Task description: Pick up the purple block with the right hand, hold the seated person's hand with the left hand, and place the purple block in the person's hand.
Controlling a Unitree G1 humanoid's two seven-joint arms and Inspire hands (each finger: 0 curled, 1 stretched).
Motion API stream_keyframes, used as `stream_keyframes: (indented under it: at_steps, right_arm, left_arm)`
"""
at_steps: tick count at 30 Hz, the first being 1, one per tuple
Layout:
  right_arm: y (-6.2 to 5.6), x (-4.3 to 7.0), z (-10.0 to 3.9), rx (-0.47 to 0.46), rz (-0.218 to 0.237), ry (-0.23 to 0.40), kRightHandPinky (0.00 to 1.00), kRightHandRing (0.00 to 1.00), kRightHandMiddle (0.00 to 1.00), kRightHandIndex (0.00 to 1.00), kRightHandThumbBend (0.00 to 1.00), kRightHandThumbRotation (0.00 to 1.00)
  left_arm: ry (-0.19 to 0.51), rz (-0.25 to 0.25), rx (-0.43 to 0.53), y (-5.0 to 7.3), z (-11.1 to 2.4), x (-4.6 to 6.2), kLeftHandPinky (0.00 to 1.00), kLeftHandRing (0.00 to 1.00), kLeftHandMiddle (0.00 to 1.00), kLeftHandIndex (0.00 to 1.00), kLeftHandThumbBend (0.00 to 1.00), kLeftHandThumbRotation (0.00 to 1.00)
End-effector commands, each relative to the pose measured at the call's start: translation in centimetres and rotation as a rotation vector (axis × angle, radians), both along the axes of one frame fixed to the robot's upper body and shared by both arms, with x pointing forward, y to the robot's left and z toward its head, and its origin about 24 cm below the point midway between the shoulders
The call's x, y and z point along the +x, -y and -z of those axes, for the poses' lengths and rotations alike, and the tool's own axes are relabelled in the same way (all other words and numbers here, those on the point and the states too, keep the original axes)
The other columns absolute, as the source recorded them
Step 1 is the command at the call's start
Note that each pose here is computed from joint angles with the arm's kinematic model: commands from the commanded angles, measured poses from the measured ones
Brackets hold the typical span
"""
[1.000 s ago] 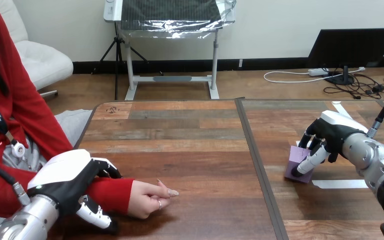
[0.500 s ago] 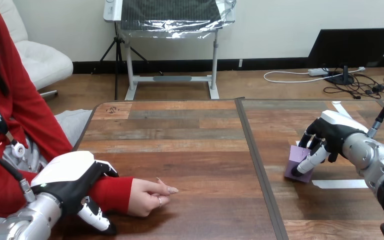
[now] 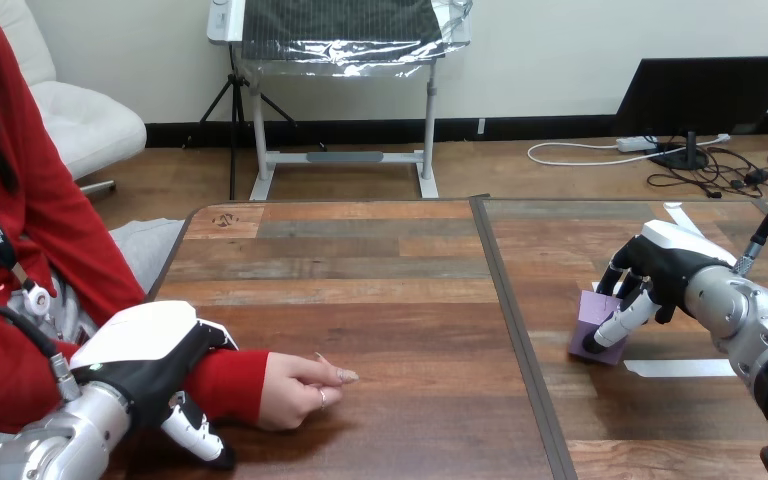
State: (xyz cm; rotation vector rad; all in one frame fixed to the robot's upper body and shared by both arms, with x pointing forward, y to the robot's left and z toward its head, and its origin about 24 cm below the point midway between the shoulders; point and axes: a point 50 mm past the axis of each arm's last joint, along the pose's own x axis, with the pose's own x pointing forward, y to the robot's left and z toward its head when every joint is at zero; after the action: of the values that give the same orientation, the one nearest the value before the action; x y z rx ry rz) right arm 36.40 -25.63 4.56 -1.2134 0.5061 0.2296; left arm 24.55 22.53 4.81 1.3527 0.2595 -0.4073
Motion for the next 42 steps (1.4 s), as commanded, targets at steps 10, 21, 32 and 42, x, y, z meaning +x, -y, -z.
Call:
stream_keyframes:
  at_steps: [10,21,32,42]
  right_arm:
    - [-0.85,1.32,-2.1,0.03,-0.009,0.099,0.45,0.49,0.53,0.52,0.78,0.0]
    - [-0.99,1.31,-2.13,0.037,-0.033,0.109,0.45,0.49,0.53,0.52,0.79,0.0]
    - [-1.1,1.33,-2.16,0.037,-0.045,0.116,0.48,0.52,0.54,0.52,0.79,0.0]
    - [-1.23,1.39,-2.18,0.043,-0.044,0.119,0.47,0.5,0.53,0.51,0.8,0.0]
  left_arm:
    - [0.043,0.009,0.013,0.38,-1.61,1.68,0.41,0.49,0.53,0.55,0.89,0.0]
    - [0.034,-0.013,-0.029,0.39,-1.4,1.64,0.31,0.39,0.47,0.49,0.84,0.0]
    - [0.067,-0.025,-0.106,0.18,-1.56,1.52,0.28,0.35,0.45,0.46,0.83,0.0]
    - [0.118,-0.031,-0.143,-0.07,-2.08,1.5,0.29,0.35,0.44,0.44,0.83,0.0]
